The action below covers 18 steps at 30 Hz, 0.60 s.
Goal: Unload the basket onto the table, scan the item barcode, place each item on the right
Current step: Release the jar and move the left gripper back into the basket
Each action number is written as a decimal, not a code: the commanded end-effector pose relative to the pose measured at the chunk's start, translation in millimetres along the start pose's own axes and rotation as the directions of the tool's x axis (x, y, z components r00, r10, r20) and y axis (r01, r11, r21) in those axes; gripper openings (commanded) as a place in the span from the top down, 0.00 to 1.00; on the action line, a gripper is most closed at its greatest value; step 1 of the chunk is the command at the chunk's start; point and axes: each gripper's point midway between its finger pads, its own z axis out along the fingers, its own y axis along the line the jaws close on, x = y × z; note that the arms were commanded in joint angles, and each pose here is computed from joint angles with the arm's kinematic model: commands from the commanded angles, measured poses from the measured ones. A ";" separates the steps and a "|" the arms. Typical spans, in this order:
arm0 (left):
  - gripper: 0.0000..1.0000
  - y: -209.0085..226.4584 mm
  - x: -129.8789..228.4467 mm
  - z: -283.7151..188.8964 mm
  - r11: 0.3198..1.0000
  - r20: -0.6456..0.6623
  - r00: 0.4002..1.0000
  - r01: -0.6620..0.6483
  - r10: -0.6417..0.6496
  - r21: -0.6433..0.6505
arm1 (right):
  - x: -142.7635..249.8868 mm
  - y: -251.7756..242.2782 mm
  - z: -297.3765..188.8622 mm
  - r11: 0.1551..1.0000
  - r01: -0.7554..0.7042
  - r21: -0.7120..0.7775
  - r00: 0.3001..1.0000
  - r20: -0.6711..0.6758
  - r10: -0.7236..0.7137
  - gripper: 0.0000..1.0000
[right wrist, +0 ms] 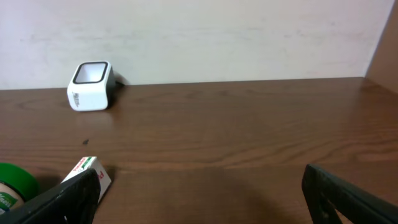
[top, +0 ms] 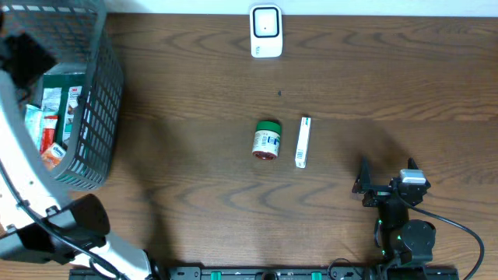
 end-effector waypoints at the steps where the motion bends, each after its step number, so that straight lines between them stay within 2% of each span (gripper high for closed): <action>1: 0.05 30.8 9.9 36.6 0.994 -0.093 0.993 0.063 -0.071 -0.093 | 0.8 2.3 -0.2 1.000 -0.012 -0.009 1.000 -0.002 0.012 0.01; 4: 0.05 39.0 16.9 58.6 0.990 -0.129 0.988 0.069 -0.085 -0.119 | 0.8 2.2 -0.2 1.000 -0.012 -0.009 1.000 -0.002 0.012 0.01; 13: 0.05 40.9 42.7 112.4 0.991 -0.202 0.979 -0.042 0.016 -0.128 | 0.8 2.3 -0.2 1.000 -0.012 -0.009 1.000 -0.002 0.012 0.01; 18: 0.05 53.6 62.0 133.2 0.980 -0.236 0.972 -0.035 -0.013 -0.197 | 0.8 2.2 -0.2 1.000 -0.012 -0.009 1.000 -0.002 0.012 0.01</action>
